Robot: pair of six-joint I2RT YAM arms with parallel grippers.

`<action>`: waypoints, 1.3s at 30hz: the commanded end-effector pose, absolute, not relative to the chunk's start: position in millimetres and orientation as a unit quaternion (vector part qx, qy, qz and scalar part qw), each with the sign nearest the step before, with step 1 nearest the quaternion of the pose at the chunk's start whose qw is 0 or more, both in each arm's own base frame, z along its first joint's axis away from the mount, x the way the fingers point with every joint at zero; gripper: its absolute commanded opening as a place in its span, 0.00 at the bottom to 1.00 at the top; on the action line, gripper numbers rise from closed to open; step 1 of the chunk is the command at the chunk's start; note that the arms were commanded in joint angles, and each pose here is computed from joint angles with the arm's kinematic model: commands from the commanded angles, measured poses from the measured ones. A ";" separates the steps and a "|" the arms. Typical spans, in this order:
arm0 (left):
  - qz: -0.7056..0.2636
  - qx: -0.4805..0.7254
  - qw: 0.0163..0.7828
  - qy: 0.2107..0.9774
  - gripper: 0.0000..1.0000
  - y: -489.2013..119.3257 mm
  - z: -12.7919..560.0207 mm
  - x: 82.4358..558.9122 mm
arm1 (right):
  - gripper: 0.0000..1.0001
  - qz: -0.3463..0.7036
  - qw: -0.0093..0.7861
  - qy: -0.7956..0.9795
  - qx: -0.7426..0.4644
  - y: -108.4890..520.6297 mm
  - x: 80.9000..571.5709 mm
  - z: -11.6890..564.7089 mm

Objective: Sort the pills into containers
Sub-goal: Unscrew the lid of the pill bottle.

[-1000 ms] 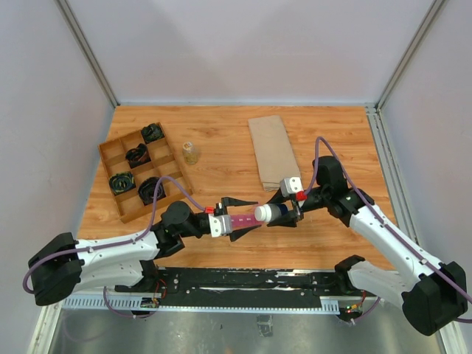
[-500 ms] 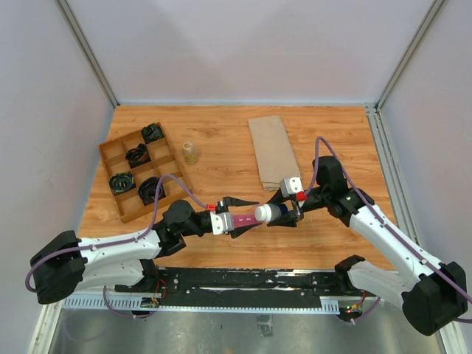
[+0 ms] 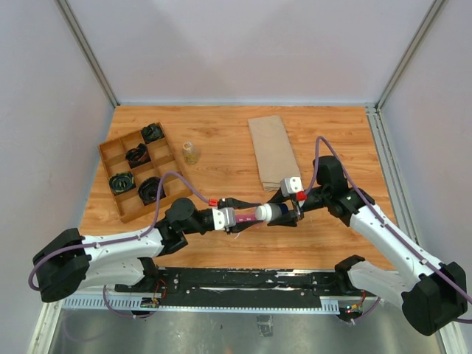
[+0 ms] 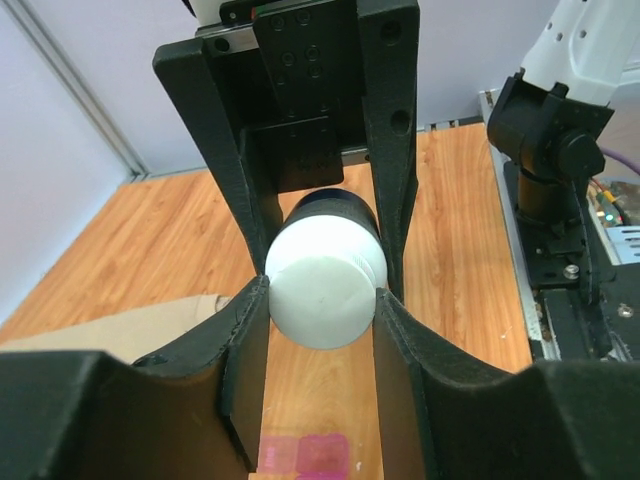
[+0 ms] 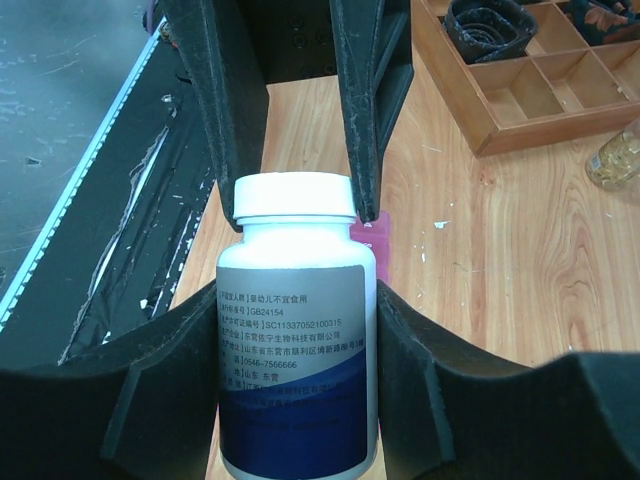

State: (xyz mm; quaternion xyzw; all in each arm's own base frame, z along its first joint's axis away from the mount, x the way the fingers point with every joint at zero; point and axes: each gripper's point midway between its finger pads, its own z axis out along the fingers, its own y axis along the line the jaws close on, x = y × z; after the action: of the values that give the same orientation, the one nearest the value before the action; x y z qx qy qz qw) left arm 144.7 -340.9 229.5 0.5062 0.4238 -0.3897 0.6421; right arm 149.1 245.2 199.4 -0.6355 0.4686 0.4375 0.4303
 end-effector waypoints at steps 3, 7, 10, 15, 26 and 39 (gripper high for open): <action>-0.464 0.409 0.636 0.461 0.00 -342.9 257.4 150.0 | 0.00 0.416 0.438 0.500 -0.621 241.8 169.4 206.9; -0.530 0.306 0.583 0.534 0.00 -345.3 257.1 157.0 | 0.01 0.401 0.433 0.528 -0.610 239.7 181.9 201.2; -0.577 0.222 0.529 0.581 0.00 -350.4 258.4 162.3 | 0.01 0.390 0.431 0.542 -0.607 238.4 187.8 197.2; -0.595 0.092 0.453 0.657 0.00 -354.9 255.7 180.7 | 0.01 0.379 0.428 0.560 -0.600 236.5 195.7 192.8; -0.611 0.004 0.400 0.683 0.00 -362.7 259.5 192.3 | 0.01 0.377 0.427 0.576 -0.586 230.2 204.9 189.3; -0.612 0.058 0.407 0.676 0.85 -361.2 259.1 178.5 | 0.00 0.384 0.427 0.573 -0.584 230.4 203.3 192.0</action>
State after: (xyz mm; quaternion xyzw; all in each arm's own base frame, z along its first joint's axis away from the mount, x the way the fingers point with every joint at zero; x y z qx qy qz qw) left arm 187.6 -359.7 226.1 0.0271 0.7156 -0.5811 0.3866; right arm 197.8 230.3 180.7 -0.5877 0.5767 0.3859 0.4160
